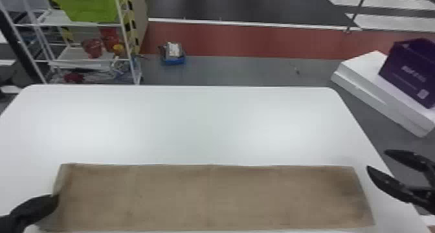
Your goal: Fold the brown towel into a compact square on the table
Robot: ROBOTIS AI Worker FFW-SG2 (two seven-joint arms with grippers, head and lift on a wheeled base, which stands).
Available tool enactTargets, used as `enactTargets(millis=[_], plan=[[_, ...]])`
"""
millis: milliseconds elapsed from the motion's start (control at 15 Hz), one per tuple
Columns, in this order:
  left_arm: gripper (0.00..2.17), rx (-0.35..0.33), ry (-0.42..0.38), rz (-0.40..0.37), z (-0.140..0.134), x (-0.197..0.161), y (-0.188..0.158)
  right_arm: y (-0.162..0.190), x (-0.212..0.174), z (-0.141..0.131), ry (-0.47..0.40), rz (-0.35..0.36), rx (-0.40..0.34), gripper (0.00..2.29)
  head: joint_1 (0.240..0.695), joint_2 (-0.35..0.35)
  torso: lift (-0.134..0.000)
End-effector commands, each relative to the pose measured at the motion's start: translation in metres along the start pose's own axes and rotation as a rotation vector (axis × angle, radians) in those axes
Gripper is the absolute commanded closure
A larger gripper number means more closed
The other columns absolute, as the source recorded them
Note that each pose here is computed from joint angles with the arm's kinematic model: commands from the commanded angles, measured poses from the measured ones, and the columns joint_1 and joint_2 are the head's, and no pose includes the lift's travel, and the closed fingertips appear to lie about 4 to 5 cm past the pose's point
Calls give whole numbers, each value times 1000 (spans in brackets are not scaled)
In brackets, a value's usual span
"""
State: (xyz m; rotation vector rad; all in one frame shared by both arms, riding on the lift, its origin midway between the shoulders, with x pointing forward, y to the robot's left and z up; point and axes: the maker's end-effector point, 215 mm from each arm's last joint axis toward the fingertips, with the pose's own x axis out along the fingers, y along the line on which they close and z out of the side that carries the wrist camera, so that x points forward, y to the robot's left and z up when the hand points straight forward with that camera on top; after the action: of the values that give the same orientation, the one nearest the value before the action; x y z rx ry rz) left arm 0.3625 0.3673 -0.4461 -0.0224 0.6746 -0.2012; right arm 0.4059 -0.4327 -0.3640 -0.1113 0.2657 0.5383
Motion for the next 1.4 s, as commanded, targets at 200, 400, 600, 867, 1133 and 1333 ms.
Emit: enactTargets(millis=[200, 400, 600, 867, 1133, 1333], plan=[[1892, 8, -29, 24, 20, -14, 4, 6, 2, -1, -2, 16, 5, 255, 695, -94, -124], [1892, -27, -50, 36, 33, -29, 13, 11, 7, -3, -4, 28, 11, 255, 695, -74, -124], [1892, -57, -52, 24, 43, -45, 6, 17, 14, -8, -1, 46, 16, 255, 695, -56, -124], [1892, -94, -84, -4, 58, -64, -1, 44, 35, -12, -4, 104, 10, 525, 695, -41, -124], [1892, -121, -91, -29, 61, -70, -7, 60, 46, -12, -2, 149, 9, 772, 695, -2, -124], [1892, -166, -97, -57, 62, -74, -11, 79, 55, -13, -7, 200, 19, 1220, 695, 18, -124]])
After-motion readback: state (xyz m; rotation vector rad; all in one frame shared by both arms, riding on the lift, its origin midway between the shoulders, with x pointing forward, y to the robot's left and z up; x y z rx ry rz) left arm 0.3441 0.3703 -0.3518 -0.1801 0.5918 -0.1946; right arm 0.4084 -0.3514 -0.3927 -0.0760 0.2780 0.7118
